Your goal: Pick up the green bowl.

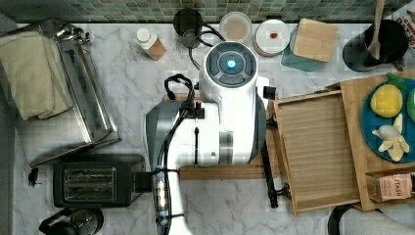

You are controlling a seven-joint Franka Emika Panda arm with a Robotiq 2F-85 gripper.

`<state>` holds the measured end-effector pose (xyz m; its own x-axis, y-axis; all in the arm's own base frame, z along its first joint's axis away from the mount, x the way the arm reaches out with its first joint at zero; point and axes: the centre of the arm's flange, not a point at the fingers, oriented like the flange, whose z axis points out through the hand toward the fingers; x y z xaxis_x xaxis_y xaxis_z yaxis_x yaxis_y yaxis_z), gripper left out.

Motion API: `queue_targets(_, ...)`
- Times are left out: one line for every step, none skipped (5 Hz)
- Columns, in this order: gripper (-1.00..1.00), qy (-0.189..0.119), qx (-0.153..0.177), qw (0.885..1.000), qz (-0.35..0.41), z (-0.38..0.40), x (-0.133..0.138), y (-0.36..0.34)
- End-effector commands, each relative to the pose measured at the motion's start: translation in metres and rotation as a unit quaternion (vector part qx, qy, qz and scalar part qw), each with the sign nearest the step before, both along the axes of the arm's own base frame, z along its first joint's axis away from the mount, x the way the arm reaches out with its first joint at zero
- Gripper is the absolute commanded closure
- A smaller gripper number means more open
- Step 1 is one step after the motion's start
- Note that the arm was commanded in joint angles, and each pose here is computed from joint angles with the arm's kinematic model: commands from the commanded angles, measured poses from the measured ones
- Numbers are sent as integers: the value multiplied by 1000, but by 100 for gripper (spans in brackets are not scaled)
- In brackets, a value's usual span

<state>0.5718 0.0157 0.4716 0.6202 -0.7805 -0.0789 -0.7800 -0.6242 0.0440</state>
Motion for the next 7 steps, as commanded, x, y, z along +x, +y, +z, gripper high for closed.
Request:
queue_targets(100, 0, 3, 1000, -1, 0, 0, 1)
queue_targets(100, 4, 2, 1000, -7, -21, -11, 8)
queue_targets(100, 7, 1, 1000, 16, -46, -28, 12)
queue_targets(100, 26, 18, 999, 28, -60, -35, 8)
queue_targets(100, 23, 14, 999, 29, -65, -51, 8)
queue_targets(-100, 17, 23, 999, 29, -62, -67, 4)
queue_targets(-100, -3, 20, 999, 25, -64, -83, 3)
